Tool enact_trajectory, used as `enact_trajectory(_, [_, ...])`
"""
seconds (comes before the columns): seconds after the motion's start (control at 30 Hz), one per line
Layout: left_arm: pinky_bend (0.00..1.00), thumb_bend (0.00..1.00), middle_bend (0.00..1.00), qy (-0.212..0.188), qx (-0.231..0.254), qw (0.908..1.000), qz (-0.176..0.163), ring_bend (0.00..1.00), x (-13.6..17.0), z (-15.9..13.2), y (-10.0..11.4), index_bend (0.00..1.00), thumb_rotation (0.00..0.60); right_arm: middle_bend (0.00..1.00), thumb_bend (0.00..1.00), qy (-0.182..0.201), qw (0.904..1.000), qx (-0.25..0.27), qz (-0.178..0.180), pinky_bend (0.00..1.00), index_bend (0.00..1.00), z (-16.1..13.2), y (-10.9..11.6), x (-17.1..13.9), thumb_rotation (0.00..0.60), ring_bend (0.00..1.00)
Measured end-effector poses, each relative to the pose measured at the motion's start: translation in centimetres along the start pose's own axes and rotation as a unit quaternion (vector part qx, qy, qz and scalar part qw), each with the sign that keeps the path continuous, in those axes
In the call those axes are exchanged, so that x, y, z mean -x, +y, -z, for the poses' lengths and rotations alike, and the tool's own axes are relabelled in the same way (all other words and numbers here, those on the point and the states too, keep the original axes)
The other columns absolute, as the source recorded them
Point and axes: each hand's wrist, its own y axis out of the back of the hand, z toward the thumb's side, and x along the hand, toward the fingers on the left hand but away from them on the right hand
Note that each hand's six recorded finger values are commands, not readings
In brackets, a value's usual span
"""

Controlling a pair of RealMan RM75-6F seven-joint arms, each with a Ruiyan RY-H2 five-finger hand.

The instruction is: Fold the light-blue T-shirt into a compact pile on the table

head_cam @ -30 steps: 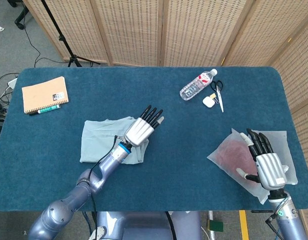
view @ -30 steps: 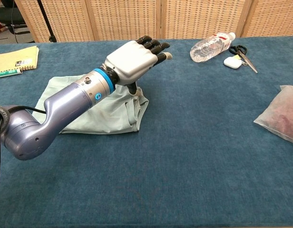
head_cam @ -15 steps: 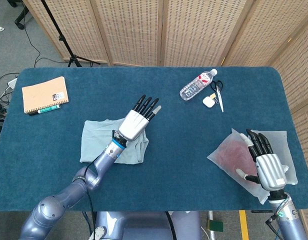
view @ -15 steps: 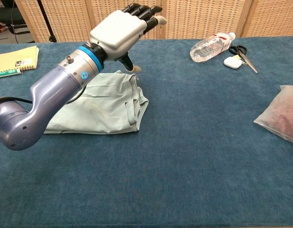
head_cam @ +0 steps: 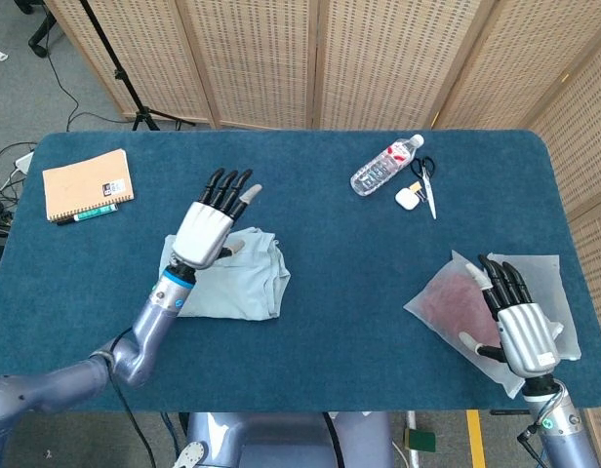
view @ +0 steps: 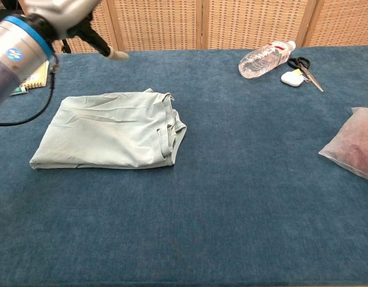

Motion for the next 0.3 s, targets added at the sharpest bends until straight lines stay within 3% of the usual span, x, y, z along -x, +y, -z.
enact_trajectory(0.17, [0.00, 0.00, 0.00, 0.096, 0.031, 0.9948, 0.015, 0.00, 6.6, 6.4, 3.9, 0.00, 0.600, 0.00, 0.03, 0.005, 1.0000, -0.007, 0.003, 0.00, 0.00, -0.3, -0.1, -0.1, 0.600, 0.00])
enact_trajectory(0.3, [0.00, 0.00, 0.00, 0.183, 0.042, 0.9820, 0.024, 0.00, 14.0, 11.3, 6.5, 0.00, 0.600, 0.00, 0.03, 0.009, 0.9999, -0.007, 0.007, 0.00, 0.00, -0.6, 0.0, -0.3, 0.600, 0.00])
